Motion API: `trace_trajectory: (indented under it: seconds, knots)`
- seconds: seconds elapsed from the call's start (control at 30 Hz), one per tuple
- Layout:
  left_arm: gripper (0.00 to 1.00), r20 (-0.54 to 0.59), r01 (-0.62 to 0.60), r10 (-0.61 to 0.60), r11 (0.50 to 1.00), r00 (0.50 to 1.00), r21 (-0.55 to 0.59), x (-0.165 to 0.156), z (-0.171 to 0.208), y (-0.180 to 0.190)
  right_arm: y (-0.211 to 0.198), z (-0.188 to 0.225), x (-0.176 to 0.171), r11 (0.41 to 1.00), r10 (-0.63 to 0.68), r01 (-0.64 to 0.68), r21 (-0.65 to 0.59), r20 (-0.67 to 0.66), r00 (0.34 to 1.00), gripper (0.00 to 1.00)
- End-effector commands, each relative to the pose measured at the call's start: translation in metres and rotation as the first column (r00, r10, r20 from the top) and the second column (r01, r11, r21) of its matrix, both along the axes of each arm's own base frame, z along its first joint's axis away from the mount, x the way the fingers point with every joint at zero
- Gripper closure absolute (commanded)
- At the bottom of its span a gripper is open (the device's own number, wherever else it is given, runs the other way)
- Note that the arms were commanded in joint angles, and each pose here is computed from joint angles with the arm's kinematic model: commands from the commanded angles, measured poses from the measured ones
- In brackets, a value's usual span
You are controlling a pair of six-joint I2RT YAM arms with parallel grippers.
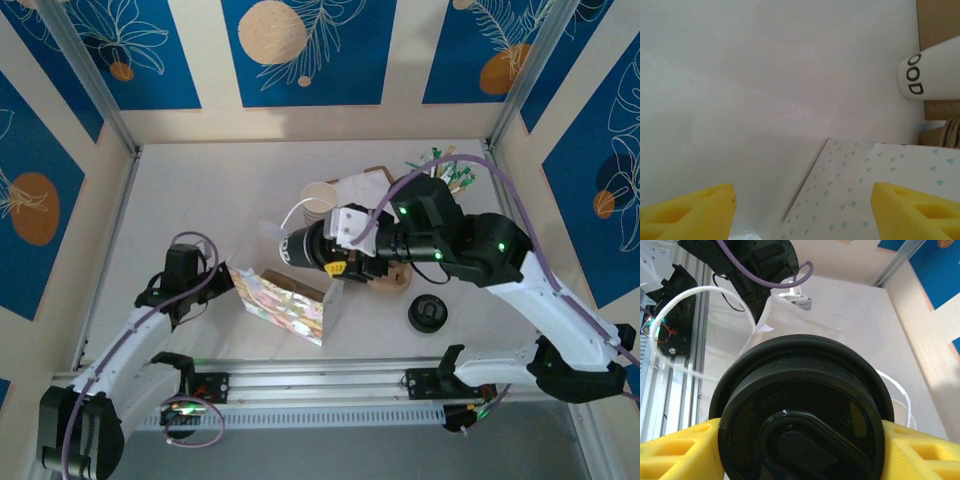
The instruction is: Pack the takeout coffee
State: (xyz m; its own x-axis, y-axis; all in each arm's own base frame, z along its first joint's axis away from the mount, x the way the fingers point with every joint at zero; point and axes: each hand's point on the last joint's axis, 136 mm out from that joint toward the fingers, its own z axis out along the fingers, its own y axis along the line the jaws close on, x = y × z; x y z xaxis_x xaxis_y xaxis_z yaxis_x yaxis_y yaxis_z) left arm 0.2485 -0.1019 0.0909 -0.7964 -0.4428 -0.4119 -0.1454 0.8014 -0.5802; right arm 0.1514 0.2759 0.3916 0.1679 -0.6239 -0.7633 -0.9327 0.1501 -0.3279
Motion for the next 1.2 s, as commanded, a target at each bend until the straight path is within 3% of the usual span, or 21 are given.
trace_trajectory:
  seconds: [0.0, 0.33, 0.8, 1.17]
  knots:
    - [0.28, 0.023, 0.037, -0.036, 0.999, 0.999, -0.036, -0.003, 0.003, -0.012, 0.001, -0.002, -0.006, 1.000, -0.008, 0.006, -0.017, -0.072, 0.997, 0.32]
    - [0.29, 0.026, 0.062, -0.060, 0.995, 0.998, -0.078, -0.023, 0.001, -0.029, 0.014, -0.032, -0.010, 0.995, 0.006, -0.025, -0.096, -0.197, 0.980, 0.33]
    - [0.29, 0.089, 0.246, -0.237, 0.963, 0.967, -0.106, -0.033, 0.011, -0.077, 0.012, -0.073, -0.008, 0.968, 0.035, -0.093, -0.233, -0.242, 0.970, 0.33]
    - [0.29, 0.132, 0.298, -0.285, 0.950, 0.949, -0.093, -0.035, 0.020, -0.083, 0.014, -0.111, 0.000, 0.928, 0.040, -0.137, -0.348, -0.274, 0.961, 0.35]
